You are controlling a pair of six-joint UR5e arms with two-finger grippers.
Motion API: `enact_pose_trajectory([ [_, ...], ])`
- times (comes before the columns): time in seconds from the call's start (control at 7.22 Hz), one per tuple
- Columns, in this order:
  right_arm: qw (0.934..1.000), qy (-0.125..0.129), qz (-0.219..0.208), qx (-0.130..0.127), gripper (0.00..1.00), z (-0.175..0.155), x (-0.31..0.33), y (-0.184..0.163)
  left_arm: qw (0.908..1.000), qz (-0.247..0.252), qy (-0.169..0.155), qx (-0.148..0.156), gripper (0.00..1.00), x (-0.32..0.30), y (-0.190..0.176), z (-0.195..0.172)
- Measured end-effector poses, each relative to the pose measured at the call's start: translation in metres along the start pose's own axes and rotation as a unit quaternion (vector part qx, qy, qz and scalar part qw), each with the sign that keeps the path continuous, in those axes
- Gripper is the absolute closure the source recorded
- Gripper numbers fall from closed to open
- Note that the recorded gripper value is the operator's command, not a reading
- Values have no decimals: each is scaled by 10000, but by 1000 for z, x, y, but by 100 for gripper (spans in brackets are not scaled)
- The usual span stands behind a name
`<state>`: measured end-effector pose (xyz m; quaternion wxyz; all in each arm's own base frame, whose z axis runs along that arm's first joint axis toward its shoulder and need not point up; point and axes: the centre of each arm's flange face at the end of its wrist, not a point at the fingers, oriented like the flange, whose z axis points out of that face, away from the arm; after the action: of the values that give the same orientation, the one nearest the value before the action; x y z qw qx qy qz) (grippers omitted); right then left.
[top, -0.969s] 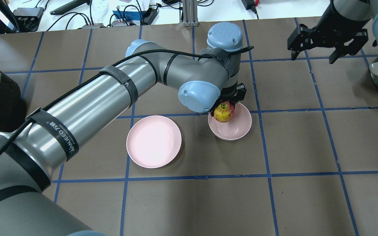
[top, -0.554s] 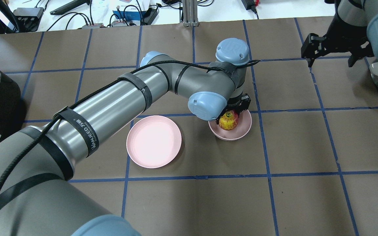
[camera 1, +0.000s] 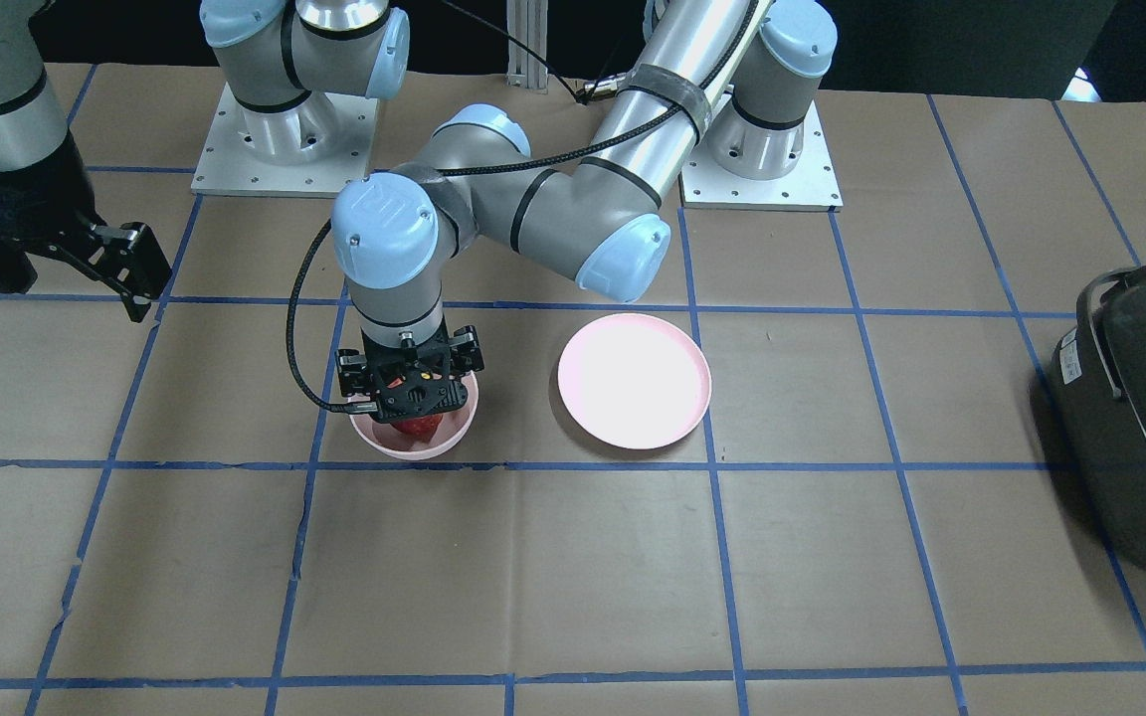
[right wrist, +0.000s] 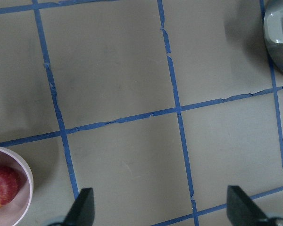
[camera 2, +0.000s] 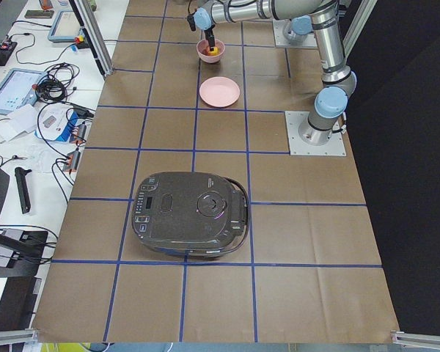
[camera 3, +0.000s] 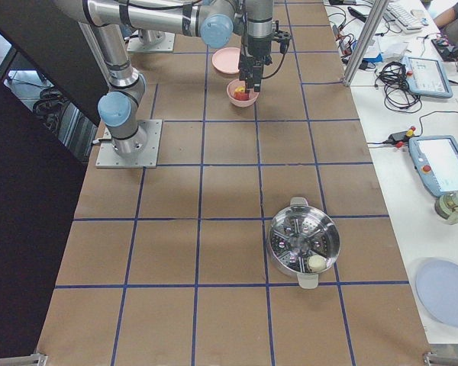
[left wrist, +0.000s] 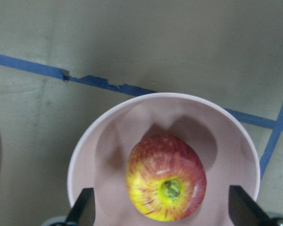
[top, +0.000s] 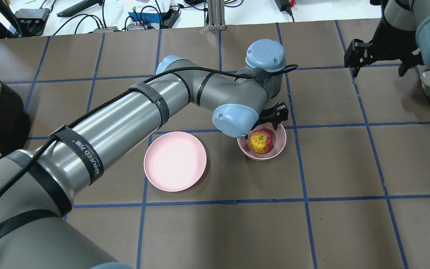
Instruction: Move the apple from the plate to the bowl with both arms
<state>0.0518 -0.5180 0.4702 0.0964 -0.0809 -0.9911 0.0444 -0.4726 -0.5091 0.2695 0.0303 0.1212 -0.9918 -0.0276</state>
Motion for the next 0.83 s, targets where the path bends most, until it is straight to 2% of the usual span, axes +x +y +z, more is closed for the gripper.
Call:
enact_pose_trajectory([
  [0.14,9998,-197,-24,13,0,-2,-6,1,9998,184,-2,23,0,-25,-7,-38],
  [0.42,9958,-901,-144,16,0,-8,-32,5,9986,516,-88,-107,0,-113,-37,-119],
  [0.55,9941,-1057,-243,20,0,-12,-47,10,9952,920,-157,-301,0,-173,-52,-159],
  [0.69,9931,-1120,-347,30,0,-15,-60,14,9933,1079,-151,-381,0,-223,-60,-192],
  [0.83,9925,-1146,-418,38,0,-17,-69,18,9939,1047,-172,-303,0,-258,-61,-222],
])
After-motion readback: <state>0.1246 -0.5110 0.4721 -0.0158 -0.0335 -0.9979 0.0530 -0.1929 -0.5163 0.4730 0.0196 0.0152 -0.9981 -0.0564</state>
